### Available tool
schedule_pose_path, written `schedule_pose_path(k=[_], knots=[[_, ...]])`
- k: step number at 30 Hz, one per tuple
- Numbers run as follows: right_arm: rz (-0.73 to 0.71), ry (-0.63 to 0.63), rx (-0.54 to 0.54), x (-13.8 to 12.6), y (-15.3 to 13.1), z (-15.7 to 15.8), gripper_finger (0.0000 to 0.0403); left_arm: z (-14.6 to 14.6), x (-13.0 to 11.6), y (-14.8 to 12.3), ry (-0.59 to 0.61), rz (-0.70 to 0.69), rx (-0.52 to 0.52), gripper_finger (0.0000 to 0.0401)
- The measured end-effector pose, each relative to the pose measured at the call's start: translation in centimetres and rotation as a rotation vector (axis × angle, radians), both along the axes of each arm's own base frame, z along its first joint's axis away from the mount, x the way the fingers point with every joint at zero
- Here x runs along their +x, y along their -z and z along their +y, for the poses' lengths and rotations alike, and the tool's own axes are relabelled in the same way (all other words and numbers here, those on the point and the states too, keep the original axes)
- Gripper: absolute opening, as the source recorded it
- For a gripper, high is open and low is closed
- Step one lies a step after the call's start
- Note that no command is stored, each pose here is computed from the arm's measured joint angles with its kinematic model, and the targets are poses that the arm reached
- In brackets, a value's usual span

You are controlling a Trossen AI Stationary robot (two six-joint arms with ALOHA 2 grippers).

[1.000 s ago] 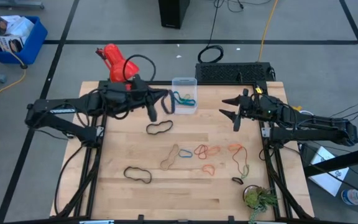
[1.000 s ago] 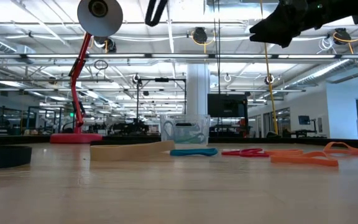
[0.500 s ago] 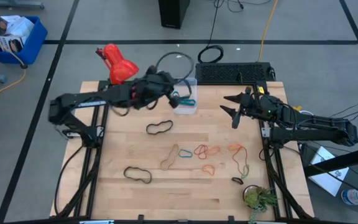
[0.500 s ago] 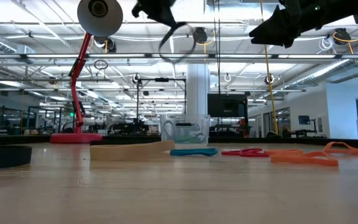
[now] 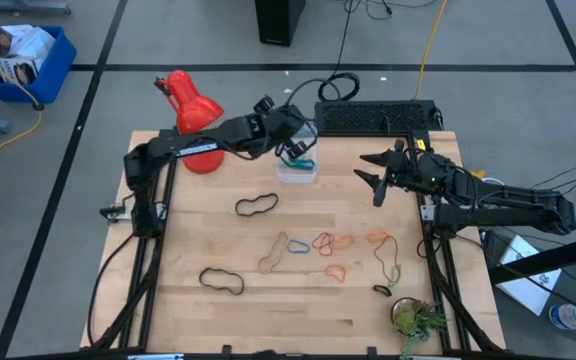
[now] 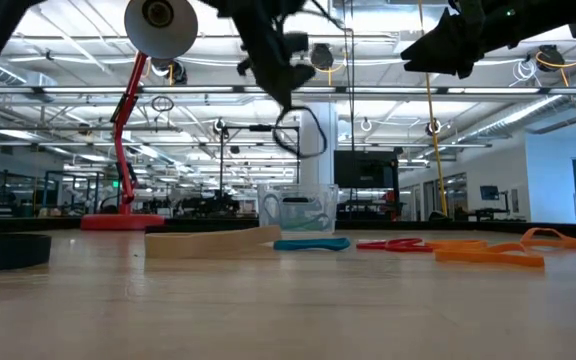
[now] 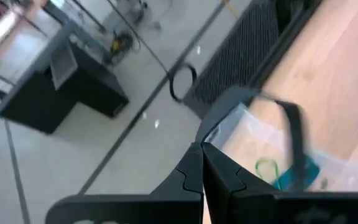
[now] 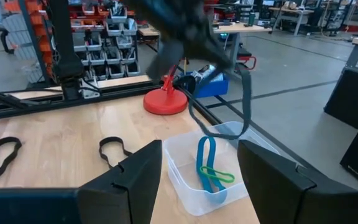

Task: Pick and place rubber bands into bin
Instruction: Put the black rubber band into the transparent bin

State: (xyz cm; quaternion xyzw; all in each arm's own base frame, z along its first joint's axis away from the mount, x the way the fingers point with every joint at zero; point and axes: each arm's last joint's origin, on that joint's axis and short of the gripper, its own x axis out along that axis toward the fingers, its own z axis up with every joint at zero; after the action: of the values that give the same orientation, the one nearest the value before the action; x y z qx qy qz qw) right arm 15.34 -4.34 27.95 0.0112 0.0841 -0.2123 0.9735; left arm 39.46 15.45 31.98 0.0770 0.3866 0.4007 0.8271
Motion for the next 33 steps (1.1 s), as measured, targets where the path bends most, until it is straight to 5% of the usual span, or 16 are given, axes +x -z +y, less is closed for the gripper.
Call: schedule_pose_path(k=[16,22,33], knots=[[-0.001,0.002,0.0,0.0,0.0,0.0,0.0208,3.1,3.4,11.2,0.028,0.177,-0.213,0.0001],[0.007,0.003,0.0,0.0,0.1,0.0,0.0208,3.0,3.7,12.5,0.058,0.178,-0.287,0.0003],[0.011,0.002,-0.001,0.0,0.1,0.0,0.0208,2.8,3.8,11.8,0.067,0.148,-0.272,0.0038]])
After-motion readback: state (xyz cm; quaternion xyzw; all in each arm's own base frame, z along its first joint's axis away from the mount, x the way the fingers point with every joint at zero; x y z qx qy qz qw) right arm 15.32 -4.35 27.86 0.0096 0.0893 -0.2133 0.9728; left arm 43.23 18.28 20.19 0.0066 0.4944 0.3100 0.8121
